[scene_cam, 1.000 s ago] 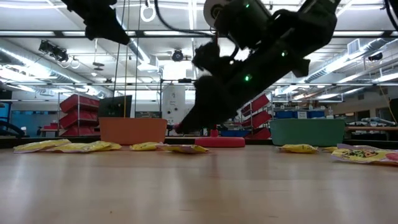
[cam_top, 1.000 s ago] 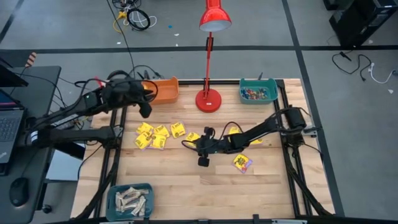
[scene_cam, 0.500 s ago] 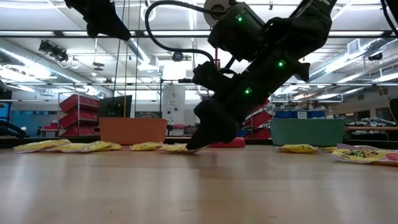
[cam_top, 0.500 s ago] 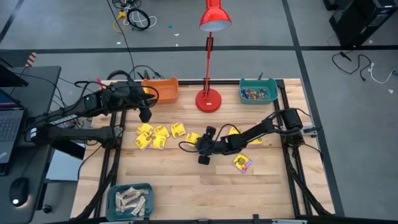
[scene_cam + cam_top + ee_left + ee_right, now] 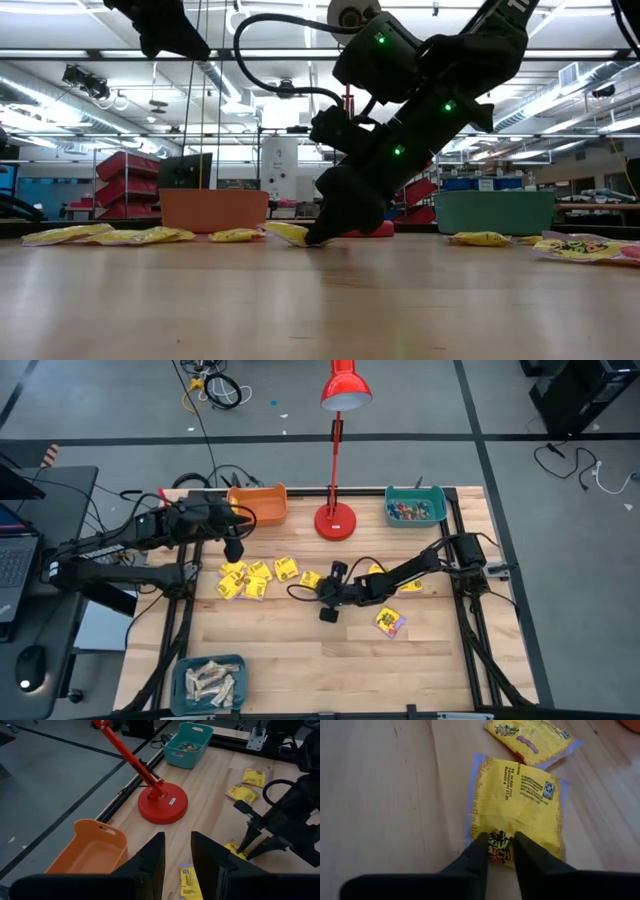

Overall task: Sort candy
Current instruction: Put the yellow candy into the orange bin

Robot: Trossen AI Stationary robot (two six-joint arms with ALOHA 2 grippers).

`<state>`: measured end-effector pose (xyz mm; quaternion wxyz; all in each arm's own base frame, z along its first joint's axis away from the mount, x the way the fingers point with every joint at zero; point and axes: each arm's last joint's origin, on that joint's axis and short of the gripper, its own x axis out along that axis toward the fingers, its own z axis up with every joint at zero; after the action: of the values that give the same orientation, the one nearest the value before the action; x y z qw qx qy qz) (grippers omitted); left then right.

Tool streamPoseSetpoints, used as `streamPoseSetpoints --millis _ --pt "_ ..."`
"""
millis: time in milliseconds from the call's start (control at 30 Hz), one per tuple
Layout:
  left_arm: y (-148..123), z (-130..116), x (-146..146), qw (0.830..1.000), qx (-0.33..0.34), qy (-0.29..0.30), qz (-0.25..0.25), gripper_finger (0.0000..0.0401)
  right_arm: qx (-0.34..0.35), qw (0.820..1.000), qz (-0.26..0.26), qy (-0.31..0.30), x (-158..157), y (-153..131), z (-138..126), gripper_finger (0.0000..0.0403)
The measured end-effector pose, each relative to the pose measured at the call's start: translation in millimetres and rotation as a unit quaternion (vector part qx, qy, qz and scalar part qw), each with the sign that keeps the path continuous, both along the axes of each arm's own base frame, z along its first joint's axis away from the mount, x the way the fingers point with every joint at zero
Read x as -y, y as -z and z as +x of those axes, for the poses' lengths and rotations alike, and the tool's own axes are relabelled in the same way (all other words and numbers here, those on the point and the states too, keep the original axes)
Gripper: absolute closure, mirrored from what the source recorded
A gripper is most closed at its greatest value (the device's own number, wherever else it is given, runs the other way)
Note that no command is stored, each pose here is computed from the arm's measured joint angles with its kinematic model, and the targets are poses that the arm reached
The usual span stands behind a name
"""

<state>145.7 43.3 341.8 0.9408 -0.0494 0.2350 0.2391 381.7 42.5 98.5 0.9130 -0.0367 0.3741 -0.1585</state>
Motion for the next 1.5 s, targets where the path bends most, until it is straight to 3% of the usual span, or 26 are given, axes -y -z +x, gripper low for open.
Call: streamPoseSetpoints --millis 200,400,700,800,900,1033,1133,1367,1500 --pt "2 0 3 1.0 -0.013 0.009 -0.005 0.0304 0.003 1.0 0.001 -0.002 0 -1 1 0.0394" --pt "5 0 9 0.999 -0.03 0.034 0.003 0.0304 0.009 1.0 0.014 -0.004 0 -7 -1 0.04" --pt "54 16 26 0.982 -0.061 0.173 0.035 0.0304 0.092 0.987 0.127 -0.043 14 -55 2 0.0403" --pt "68 23 33 0.97 -0.032 0.238 0.046 0.0304 0.123 0.97 0.197 -0.076 23 -71 3 0.0403" --pt "80 27 40 0.957 -0.005 0.283 0.066 0.0304 0.161 0.942 0.269 -0.123 32 -82 6 0.0403" --pt "90 29 47 0.948 0.015 0.307 0.082 0.0304 0.206 0.894 0.351 -0.187 44 -95 10 0.0403" --pt "95 30 51 0.942 0.024 0.325 0.081 0.0304 0.226 0.872 0.379 -0.211 51 -102 10 0.0403" --pt "102 32 57 0.933 0.076 0.338 0.093 0.0304 0.248 0.855 0.394 -0.227 62 -108 11 0.0403" --pt "105 32 56 0.937 0.093 0.319 0.105 0.0304 0.246 0.85 0.405 -0.231 63 -109 10 0.0403"
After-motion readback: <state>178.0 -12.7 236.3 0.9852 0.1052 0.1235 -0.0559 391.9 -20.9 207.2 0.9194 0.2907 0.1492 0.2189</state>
